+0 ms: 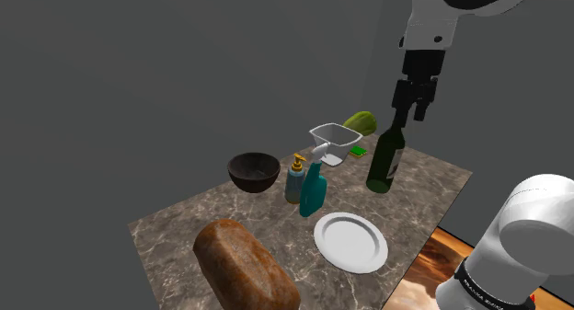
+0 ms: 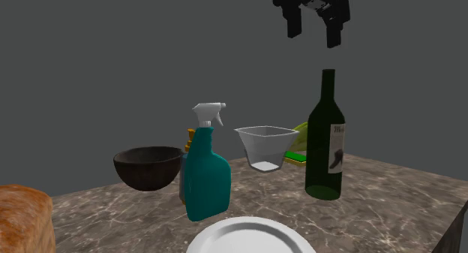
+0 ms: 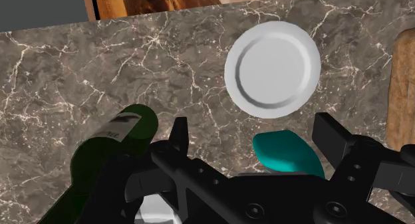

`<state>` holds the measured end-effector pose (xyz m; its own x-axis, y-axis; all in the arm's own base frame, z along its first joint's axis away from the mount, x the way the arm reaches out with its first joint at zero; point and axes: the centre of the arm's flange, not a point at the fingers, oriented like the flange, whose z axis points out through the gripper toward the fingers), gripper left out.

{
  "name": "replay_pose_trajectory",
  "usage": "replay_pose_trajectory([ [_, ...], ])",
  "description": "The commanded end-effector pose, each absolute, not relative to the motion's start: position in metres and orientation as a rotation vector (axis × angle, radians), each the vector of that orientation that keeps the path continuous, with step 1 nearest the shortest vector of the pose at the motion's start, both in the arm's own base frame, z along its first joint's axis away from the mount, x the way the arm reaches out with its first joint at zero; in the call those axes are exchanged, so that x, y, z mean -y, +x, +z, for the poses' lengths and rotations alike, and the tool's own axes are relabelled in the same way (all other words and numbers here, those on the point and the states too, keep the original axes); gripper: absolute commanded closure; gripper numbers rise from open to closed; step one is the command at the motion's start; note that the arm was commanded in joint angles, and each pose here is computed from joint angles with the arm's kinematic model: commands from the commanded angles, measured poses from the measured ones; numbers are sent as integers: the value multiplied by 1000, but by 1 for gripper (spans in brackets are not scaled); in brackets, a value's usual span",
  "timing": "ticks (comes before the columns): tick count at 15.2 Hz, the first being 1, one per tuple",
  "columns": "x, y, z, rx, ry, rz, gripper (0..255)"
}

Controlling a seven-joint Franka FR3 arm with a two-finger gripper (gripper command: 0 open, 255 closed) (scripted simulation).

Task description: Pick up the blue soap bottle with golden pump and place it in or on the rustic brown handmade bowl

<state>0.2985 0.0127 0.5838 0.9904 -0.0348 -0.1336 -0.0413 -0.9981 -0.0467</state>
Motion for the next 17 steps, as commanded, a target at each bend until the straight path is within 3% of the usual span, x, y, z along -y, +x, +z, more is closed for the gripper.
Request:
replay_pose_trajectory([
  [1,-13,298,584,-59,-3085,206,0],
  [17,-91,438,477,-43,-3050,-4,0],
])
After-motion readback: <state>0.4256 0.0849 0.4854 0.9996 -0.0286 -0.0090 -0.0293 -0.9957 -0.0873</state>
